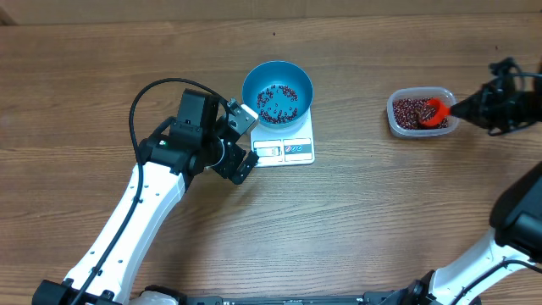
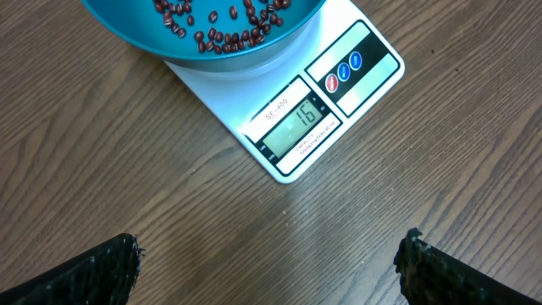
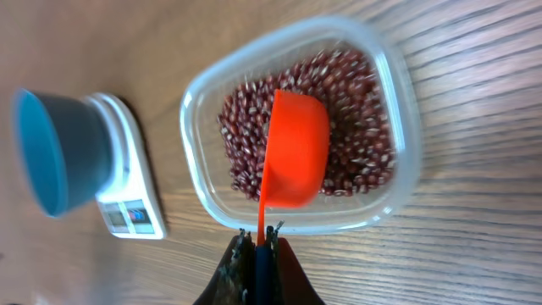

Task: Scoop item into bowl and weigh 150g on scale
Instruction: 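Lift the filled scoop and carry it over the bowl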

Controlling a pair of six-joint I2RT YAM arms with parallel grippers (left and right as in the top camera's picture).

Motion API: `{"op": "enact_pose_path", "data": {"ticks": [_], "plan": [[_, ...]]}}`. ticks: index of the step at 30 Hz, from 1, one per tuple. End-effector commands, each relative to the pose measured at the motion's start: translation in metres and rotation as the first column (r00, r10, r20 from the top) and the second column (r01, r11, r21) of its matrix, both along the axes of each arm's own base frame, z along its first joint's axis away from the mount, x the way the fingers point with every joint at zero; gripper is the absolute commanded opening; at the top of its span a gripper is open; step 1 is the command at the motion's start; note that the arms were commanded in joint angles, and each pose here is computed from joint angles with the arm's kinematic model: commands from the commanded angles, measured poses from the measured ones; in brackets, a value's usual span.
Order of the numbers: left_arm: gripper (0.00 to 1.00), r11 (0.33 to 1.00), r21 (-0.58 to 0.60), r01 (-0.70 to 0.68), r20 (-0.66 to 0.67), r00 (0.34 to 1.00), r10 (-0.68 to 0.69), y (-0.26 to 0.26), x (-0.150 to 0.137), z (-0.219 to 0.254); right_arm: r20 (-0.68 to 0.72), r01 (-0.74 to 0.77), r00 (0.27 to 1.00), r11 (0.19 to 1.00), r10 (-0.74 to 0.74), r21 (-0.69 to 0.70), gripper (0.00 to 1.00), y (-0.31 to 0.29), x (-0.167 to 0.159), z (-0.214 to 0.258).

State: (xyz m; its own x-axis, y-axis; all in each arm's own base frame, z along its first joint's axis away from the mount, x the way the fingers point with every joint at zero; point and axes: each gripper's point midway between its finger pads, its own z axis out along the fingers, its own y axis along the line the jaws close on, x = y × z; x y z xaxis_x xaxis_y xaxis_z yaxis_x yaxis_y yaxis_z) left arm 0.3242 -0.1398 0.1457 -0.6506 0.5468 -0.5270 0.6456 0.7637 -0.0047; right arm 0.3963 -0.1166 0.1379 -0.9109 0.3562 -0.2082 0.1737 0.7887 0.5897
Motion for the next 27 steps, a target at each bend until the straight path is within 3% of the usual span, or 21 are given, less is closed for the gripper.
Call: {"op": "enact_pose_path", "data": {"ticks": [1,27], "plan": [[1.0,1.0,-0.011,-0.013,0.015,1.0,0.013,0.002,0.0,0.006,0.086,0.045,0.995,0.988,-0.058,0.146,0.04,-0.01,0.0,0.015],[1.0,1.0,-0.011,-0.013,0.015,1.0,0.013,0.002,0.0,0.006,0.244,-0.064,0.969,0.904,-0.045,0.423,0.04,0.022,-0.011,0.064]]}}
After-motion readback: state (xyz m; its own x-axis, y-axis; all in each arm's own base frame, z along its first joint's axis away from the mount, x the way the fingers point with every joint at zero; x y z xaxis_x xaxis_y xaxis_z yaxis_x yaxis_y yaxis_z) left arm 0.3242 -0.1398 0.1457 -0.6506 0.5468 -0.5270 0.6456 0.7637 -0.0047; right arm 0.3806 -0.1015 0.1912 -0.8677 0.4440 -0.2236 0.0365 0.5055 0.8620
